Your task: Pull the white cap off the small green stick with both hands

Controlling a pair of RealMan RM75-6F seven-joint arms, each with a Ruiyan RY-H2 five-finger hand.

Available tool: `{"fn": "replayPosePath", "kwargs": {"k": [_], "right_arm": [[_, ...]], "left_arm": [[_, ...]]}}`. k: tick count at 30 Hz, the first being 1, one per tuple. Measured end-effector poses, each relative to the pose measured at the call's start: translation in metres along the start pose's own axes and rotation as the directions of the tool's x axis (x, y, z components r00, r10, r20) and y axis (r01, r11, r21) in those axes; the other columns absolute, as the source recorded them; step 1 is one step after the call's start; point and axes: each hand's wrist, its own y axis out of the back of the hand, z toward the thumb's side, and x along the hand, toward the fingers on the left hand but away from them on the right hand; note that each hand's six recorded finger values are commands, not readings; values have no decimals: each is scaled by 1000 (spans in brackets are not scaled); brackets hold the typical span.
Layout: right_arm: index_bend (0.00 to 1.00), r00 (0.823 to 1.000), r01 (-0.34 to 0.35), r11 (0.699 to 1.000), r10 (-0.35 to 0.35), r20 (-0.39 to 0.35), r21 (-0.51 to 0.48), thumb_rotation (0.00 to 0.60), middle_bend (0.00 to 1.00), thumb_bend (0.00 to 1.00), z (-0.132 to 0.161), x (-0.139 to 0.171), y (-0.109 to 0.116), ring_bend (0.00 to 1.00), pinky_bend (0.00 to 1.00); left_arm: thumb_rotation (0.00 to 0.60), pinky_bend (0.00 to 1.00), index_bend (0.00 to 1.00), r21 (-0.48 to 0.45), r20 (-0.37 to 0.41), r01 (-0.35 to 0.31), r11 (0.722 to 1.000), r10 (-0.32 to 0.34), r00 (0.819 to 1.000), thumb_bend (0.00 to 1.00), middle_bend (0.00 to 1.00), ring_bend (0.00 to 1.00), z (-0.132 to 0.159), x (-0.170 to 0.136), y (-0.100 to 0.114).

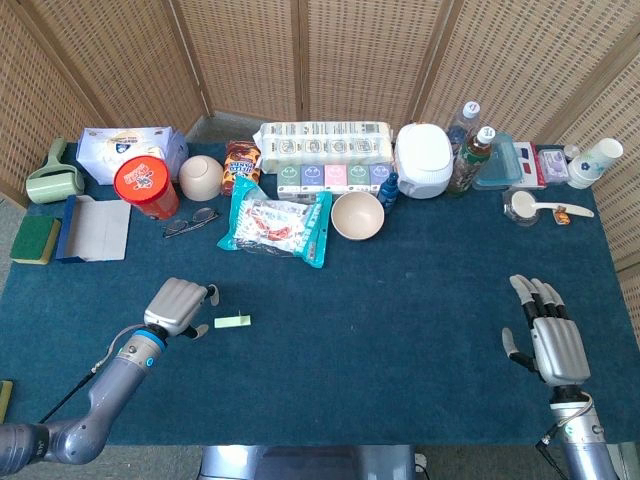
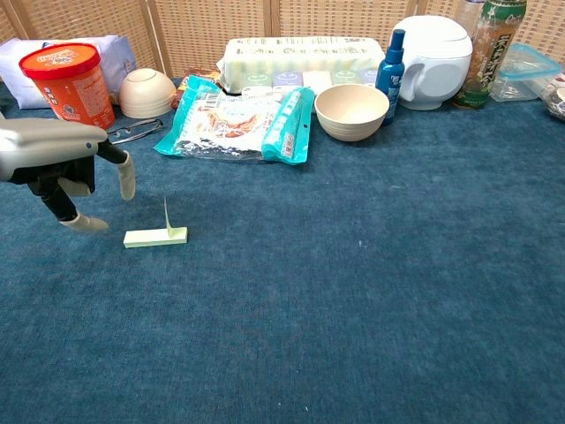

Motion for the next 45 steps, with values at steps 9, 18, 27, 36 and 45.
{"fn": "replayPosePath", "kwargs": {"k": [9, 18, 27, 36, 45], "right_arm": [[0, 1000, -2, 1000, 2, 10, -5, 600, 57, 491, -3, 2, 0, 16, 0], [0, 1000, 1, 1000, -1, 21, -9, 600, 57, 491, -8, 3, 1, 16, 0], [0, 1000, 6, 1000, -5, 29, -13, 600, 57, 491, -11, 5, 2, 17, 0], [0, 999, 8, 1000, -7, 32, -19, 600, 57, 491, -12, 6, 2, 17, 0], [0, 999, 9, 1000, -9, 35, -23, 600, 57, 491, -13, 6, 2, 17, 0]], "left_arm": [[600, 1000, 386, -35, -23, 28, 999, -29, 999, 224, 1000, 1000, 6, 7, -17], [600, 1000, 392, -34, -35, 37, 999, -38, 999, 224, 1000, 1000, 12, 13, -22], [600, 1000, 412, -29, -48, 41, 999, -42, 998, 225, 1000, 1000, 17, 17, -25], [600, 1000, 435, -24, -61, 44, 999, -45, 997, 236, 1000, 1000, 19, 19, -27], [600, 1000, 451, -27, -70, 45, 999, -47, 996, 239, 1000, 1000, 20, 21, -27]]}}
